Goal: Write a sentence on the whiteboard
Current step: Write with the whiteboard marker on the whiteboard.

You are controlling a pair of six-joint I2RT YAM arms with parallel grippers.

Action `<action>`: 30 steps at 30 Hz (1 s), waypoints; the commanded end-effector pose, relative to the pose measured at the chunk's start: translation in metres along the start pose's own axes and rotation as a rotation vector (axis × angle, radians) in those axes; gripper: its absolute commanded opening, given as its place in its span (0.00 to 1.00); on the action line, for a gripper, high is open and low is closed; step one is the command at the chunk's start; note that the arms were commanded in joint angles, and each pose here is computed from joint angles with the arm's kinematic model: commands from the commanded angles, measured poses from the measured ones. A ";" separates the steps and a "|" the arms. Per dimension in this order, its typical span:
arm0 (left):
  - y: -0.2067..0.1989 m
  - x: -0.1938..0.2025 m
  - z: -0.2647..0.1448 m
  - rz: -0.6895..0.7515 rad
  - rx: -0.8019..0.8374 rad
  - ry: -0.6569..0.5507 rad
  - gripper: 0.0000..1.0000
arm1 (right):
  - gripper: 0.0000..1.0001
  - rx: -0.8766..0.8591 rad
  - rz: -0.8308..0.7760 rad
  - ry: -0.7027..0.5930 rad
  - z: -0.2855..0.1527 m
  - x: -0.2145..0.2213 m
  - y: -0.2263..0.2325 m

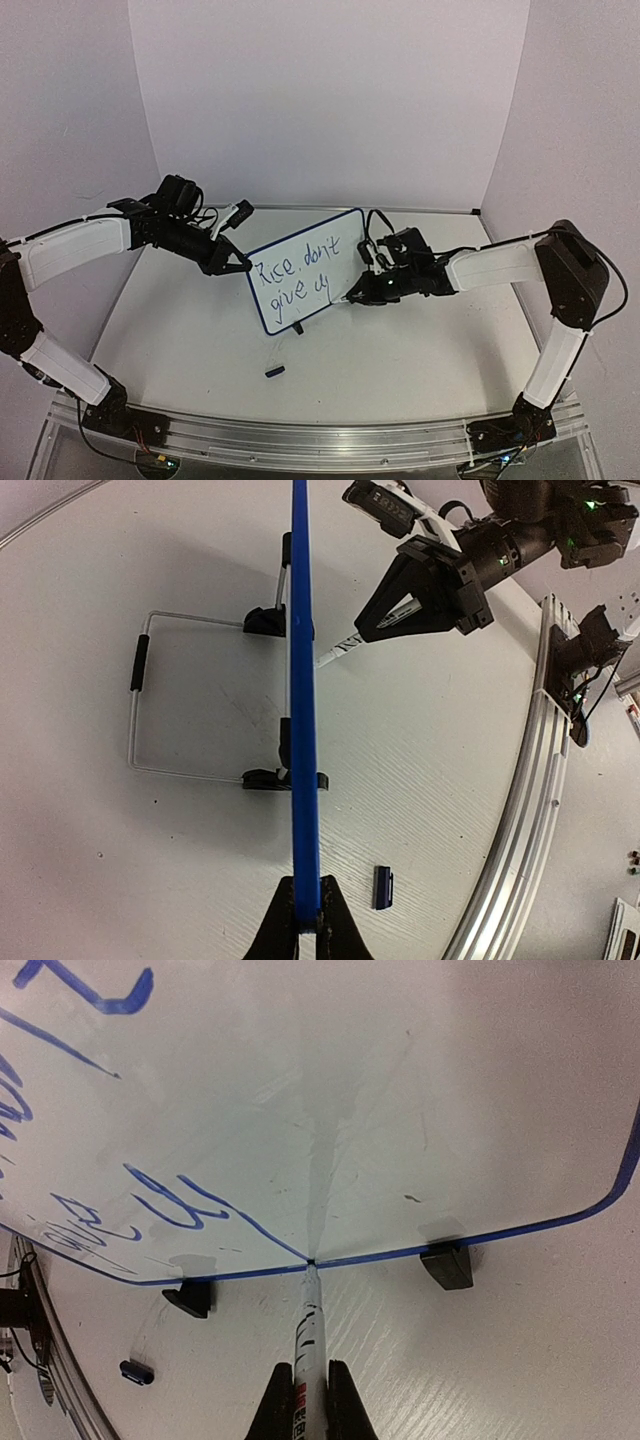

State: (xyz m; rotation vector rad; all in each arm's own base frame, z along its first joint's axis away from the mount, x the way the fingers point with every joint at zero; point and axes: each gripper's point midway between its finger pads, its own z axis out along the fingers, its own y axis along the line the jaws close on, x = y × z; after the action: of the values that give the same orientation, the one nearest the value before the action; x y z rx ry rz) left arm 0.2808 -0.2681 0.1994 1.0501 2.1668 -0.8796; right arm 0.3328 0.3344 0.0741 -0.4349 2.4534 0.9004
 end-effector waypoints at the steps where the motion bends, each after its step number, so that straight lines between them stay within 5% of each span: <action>1: -0.002 0.008 0.007 -0.015 0.012 0.044 0.00 | 0.00 -0.037 -0.024 -0.074 -0.021 -0.017 0.014; 9: -0.002 0.008 0.007 -0.016 0.012 0.044 0.00 | 0.00 -0.107 -0.043 -0.142 -0.051 -0.037 0.041; 30: -0.003 0.007 0.007 -0.014 0.012 0.043 0.00 | 0.00 -0.069 -0.046 -0.189 -0.036 -0.063 0.038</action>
State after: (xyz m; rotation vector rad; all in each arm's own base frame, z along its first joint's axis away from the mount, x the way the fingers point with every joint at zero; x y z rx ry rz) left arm 0.2808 -0.2681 0.1993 1.0500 2.1674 -0.8792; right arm 0.3406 0.3432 0.1380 -0.4384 2.2873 0.9816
